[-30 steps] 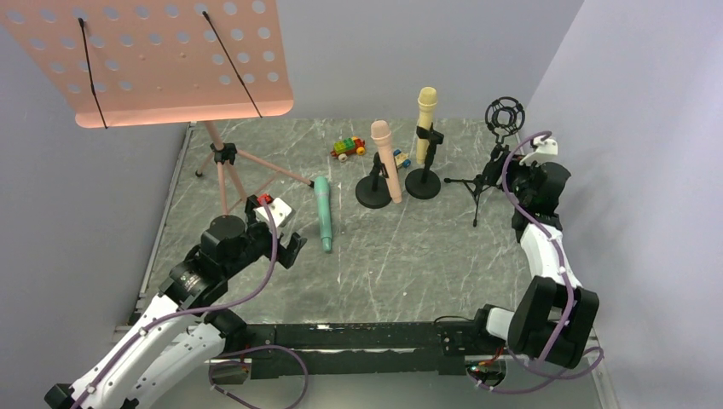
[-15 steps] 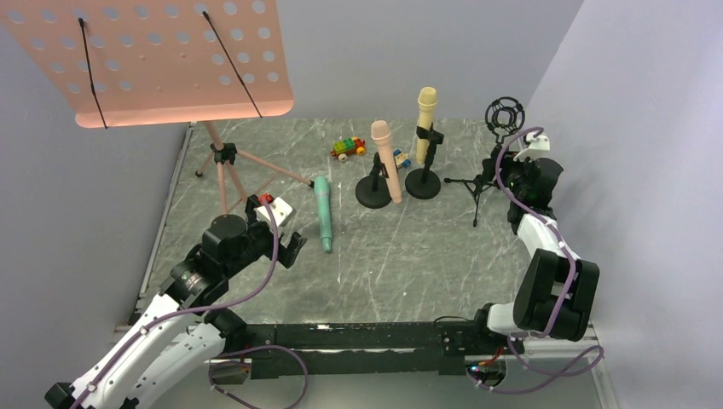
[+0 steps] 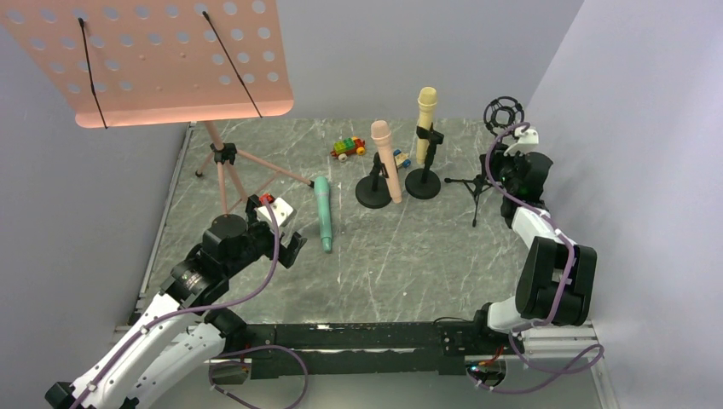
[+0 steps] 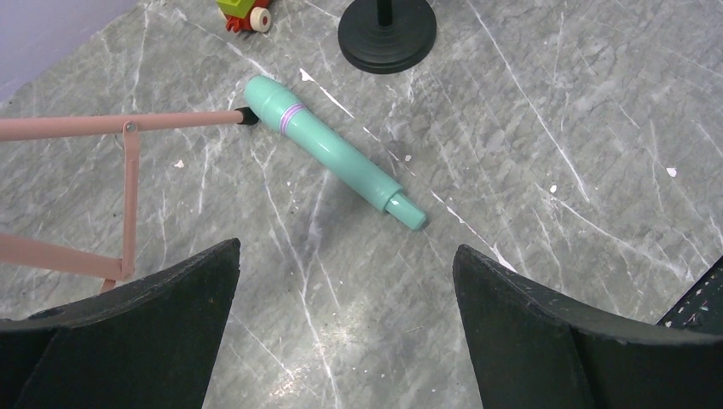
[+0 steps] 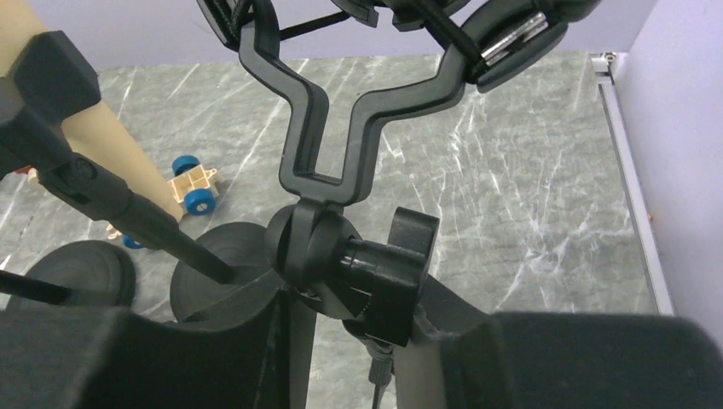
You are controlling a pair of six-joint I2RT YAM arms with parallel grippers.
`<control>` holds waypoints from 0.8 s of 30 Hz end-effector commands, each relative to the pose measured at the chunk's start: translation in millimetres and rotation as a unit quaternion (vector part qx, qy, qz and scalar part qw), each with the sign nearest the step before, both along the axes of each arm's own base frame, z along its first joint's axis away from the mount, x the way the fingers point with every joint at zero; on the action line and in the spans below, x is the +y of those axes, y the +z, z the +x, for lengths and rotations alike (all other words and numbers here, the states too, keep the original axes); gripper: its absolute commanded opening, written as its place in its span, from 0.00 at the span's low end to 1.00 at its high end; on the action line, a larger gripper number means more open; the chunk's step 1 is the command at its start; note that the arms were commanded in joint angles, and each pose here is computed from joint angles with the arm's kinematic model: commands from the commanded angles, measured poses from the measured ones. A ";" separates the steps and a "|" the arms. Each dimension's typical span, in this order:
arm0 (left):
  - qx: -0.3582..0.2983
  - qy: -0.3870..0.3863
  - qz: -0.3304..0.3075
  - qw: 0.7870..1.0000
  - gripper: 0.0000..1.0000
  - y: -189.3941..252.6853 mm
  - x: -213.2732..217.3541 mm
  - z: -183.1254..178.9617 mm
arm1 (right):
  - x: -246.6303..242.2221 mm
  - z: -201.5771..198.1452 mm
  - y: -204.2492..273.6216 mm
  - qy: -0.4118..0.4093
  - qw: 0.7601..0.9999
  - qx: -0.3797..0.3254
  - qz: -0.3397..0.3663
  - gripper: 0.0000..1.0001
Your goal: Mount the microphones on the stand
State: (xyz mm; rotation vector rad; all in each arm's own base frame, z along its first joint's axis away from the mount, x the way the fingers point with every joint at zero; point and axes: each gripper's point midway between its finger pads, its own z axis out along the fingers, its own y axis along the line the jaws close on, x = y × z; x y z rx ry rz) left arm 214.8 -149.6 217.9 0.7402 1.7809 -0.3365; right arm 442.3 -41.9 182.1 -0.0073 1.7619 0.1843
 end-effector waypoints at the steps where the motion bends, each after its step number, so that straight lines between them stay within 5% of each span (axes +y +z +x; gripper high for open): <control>1: -0.013 0.001 -0.002 1.000 0.99 4.8 -0.7 4.3 | -1.9 12.3 35.2 -0.003 0.998 -0.060 -0.031 0.24; 6: -0.013 0.000 -0.004 1.000 0.99 5.1 -1.1 3.8 | 1.4 -0.4 45.1 0.009 0.995 -0.077 -0.062 0.05; 15: -0.012 -0.006 -0.006 1.000 0.99 4.9 -3.3 3.2 | 66.3 -64.9 69.5 0.173 0.983 -0.045 -0.046 0.01; 24: -0.016 -0.001 -0.004 1.000 0.99 4.8 -1.1 4.5 | 162.2 -143.7 81.3 0.404 0.914 -0.024 -0.036 0.01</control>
